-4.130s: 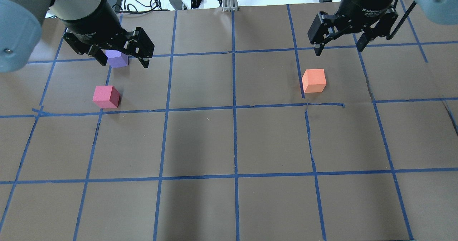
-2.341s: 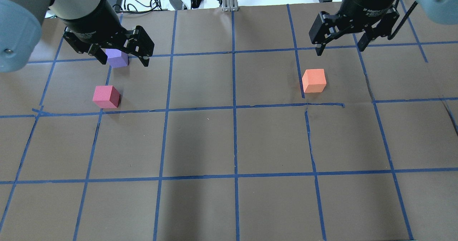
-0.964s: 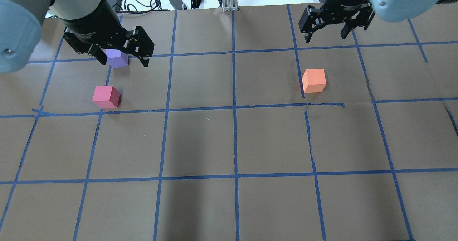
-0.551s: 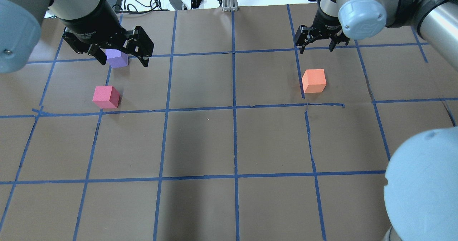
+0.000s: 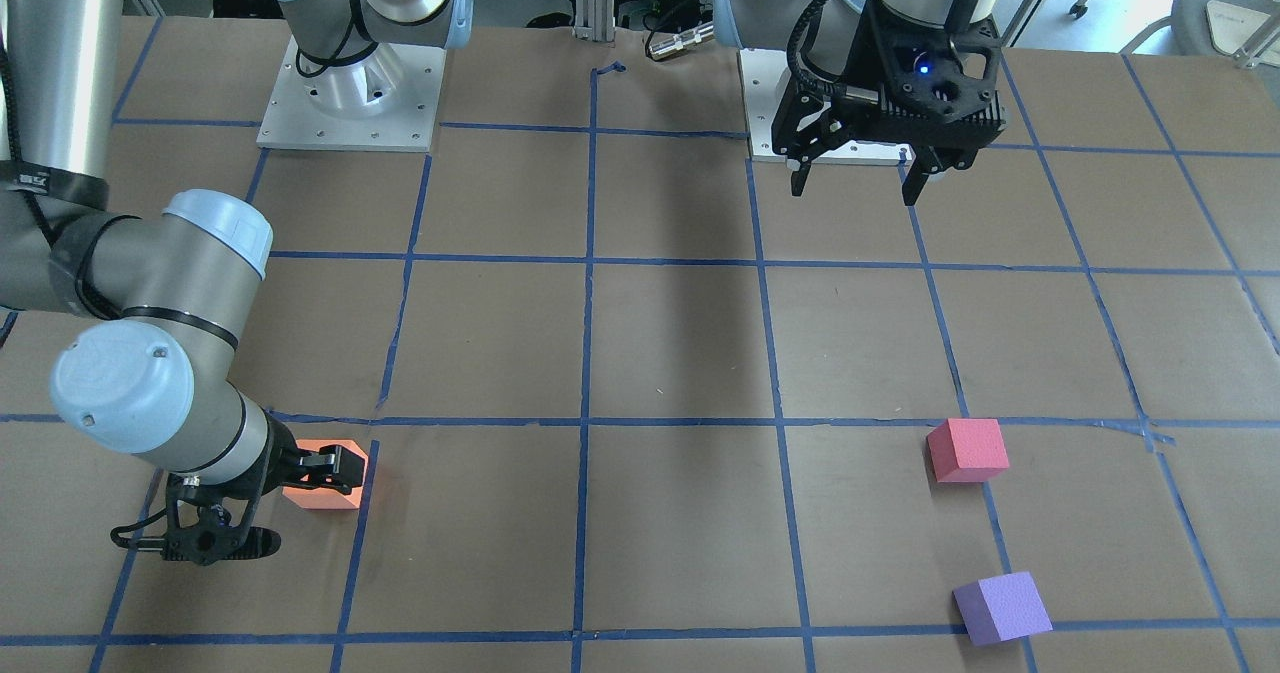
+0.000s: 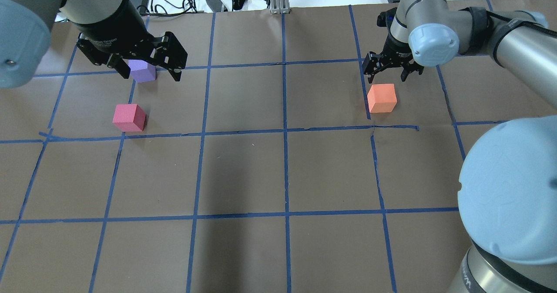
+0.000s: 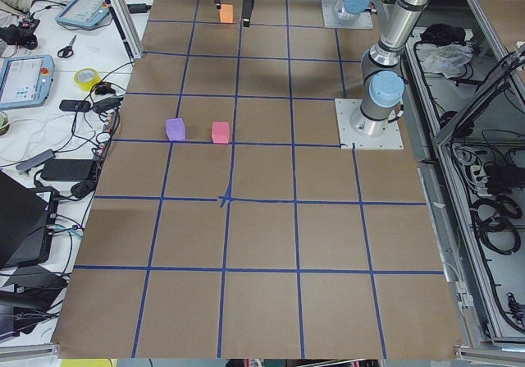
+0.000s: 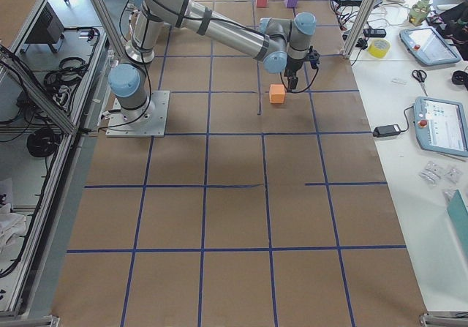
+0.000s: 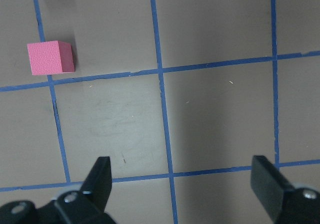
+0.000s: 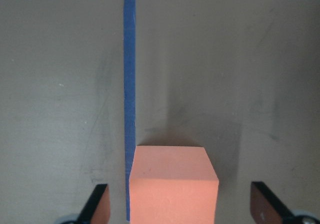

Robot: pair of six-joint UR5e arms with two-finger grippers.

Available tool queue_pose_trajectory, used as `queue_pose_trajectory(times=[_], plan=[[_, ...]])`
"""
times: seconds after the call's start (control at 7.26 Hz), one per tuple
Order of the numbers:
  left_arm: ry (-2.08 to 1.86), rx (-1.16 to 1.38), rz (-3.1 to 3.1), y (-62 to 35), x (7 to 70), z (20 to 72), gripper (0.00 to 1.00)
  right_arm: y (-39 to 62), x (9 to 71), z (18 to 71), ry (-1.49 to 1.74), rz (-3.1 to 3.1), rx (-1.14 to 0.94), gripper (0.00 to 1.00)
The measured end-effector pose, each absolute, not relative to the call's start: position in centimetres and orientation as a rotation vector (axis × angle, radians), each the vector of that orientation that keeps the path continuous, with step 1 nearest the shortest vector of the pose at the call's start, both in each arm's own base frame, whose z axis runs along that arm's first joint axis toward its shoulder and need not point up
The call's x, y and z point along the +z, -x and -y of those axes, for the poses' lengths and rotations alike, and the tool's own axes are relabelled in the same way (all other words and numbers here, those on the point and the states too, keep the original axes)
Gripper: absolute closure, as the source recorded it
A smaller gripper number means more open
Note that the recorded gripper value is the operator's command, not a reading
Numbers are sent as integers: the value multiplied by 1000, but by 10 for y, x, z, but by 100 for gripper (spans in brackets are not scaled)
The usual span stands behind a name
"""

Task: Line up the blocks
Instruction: 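Lower the right gripper onto the orange cube and close it, then carry the orange cube with the right gripper toward the table center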

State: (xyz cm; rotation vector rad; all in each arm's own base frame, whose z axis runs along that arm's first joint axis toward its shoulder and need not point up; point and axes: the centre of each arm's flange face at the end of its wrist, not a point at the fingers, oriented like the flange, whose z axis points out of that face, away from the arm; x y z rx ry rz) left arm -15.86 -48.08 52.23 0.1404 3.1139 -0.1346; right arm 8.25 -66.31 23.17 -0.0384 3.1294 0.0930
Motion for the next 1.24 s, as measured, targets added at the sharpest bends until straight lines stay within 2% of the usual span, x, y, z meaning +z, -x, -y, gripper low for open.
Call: queue_pose_trajectory(times=[0.14,0.55,0.69,1.24], plan=[[-142,-134,-3113,159,522,481,0,-82,220,660,34,-3127,127,0],[-143,-134,-3112,158,523,480,0,-82,202,659,31,-3122,182,21],[-145,-135,-3113,158,523,480,0,-82,198,659,29,-3121,192,22],[-145,-134,-3111,158,523,480,0,-82,192,659,20,-3120,207,56]])
